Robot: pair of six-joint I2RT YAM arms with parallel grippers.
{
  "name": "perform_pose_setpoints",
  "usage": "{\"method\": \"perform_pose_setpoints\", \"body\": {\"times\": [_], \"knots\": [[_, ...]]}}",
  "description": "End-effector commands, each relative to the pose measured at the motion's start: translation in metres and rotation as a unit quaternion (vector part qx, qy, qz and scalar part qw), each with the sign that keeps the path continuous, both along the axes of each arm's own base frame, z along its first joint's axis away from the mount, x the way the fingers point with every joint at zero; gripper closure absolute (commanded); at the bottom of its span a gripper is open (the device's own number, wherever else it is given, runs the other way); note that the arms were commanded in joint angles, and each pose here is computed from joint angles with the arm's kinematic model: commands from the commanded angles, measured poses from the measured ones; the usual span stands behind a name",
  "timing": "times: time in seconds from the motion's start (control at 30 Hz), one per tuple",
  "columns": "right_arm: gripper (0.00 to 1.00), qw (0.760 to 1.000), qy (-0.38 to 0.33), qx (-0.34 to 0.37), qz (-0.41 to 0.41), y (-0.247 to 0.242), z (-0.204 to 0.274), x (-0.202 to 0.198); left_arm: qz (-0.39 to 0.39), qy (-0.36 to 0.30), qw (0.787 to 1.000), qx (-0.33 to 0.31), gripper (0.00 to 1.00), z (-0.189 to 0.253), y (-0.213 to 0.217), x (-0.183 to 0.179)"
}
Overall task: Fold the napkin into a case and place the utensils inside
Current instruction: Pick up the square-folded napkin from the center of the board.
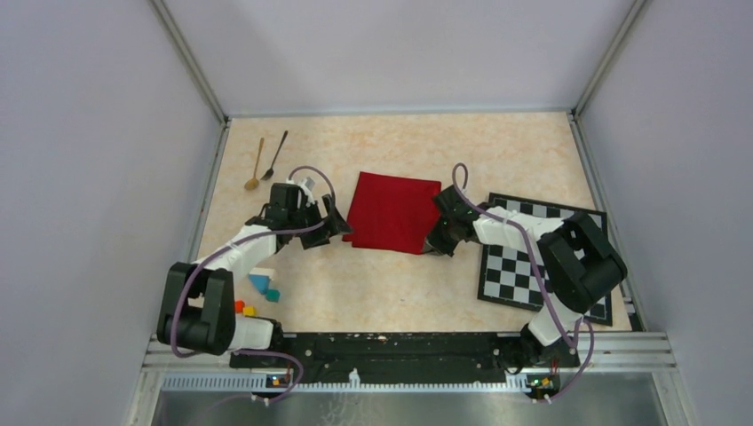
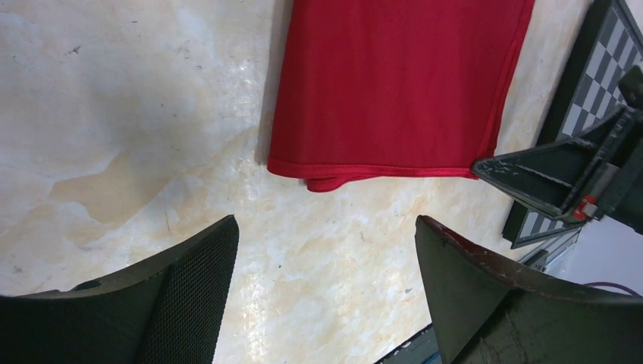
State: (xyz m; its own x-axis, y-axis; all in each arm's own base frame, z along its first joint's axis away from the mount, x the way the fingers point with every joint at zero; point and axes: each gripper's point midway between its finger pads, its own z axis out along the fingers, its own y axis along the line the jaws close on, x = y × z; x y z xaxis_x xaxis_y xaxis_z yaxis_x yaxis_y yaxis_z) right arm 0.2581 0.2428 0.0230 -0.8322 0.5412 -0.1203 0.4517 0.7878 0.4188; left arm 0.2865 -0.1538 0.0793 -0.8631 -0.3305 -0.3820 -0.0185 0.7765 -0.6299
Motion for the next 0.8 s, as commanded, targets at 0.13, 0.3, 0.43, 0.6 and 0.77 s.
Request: {"method": "perform_pose_setpoints", "body": {"times": [0.13,0.3,0.43,0.6,0.77], "knots": [[1.00,0.998,-0.058,0.040,-0.002,0.010,0.046,0.015,0.011,0.010,1.000,-0.002,0.18,-0.017,-0.002,0.026],[1.00,0.997,-0.071,0.044,0.001,0.007,0.051,0.017,0.010,0.022,1.000,-0.004,0.28,-0.028,-0.005,0.035],[1.00,0.996,-0.075,0.046,0.004,0.003,0.051,0.019,0.016,0.033,0.999,0.006,0.33,-0.038,-0.003,0.038],[1.00,0.995,-0.079,0.054,0.002,-0.001,0.049,0.022,0.014,0.046,0.999,0.005,0.42,-0.047,-0.007,0.039],[1.00,0.995,-0.083,0.058,0.004,-0.003,0.050,0.024,0.011,0.061,0.998,0.011,0.46,-0.052,-0.011,0.035]]}}
